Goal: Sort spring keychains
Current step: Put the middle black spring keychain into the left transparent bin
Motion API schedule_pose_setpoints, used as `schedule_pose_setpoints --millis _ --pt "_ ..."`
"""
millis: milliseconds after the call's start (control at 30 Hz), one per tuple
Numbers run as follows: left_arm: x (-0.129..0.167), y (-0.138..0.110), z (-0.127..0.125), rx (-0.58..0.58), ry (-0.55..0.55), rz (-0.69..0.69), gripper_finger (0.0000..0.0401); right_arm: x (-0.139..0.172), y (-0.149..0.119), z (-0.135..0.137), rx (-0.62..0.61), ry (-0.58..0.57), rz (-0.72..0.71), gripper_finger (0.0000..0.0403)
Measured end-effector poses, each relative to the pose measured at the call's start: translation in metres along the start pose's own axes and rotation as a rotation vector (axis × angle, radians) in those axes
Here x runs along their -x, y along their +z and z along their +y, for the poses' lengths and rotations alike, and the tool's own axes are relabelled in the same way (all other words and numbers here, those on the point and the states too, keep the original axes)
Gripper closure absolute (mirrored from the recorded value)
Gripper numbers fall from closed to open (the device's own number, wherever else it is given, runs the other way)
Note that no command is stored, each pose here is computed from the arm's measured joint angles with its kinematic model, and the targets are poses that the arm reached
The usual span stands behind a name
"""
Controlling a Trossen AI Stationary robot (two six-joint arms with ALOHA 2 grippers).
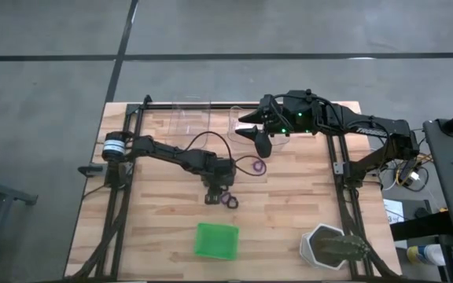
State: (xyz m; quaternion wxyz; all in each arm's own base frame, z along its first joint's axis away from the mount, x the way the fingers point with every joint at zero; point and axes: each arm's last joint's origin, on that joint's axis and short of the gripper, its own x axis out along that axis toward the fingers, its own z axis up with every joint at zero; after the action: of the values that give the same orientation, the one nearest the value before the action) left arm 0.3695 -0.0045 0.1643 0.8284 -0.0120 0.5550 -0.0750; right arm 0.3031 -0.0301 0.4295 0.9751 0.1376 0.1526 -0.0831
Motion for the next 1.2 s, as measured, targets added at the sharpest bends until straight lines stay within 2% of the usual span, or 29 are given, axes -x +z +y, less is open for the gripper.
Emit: schedule_pose_setpoints --millis 267,367,500,667,833,1033,1200 --pt "-0.011 -0.002 0.002 -0.016 0.026 0.03 0.0245 0.0 0.002 0.0 0.004 0.005 -0.022 0.0197" --pt "-0.012 -0.002 0.003 -0.009 0.034 0.036 0.0283 0.0 0.002 0.0 0.006 -0.005 -0.025 0.0197" --pt "-0.009 -0.003 0.003 0.015 0.042 0.039 0.0375 0.0 0.002 0.0 0.006 -0.017 -0.03 0.0197" --pt "0.0 -0.004 0.001 0.031 0.018 0.078 0.0387 0.0 0.002 0.0 0.01 -0.018 -0.033 0.0197" --pt "0.029 0.007 -0.003 0.032 0.014 0.073 0.0394 0.0 0.004 0.0 0.013 -0.017 -0.047 0.0197" --pt "0.078 0.018 -0.008 0.02 0.024 -0.047 0.0394 0.0 0.004 -0.001 0.016 -0.017 -0.053 0.0197" --pt "0.115 0.012 0.0 0.06 0.048 -0.124 0.0394 0.0 0.004 -0.001 0.016 -0.017 -0.053 0.0197"
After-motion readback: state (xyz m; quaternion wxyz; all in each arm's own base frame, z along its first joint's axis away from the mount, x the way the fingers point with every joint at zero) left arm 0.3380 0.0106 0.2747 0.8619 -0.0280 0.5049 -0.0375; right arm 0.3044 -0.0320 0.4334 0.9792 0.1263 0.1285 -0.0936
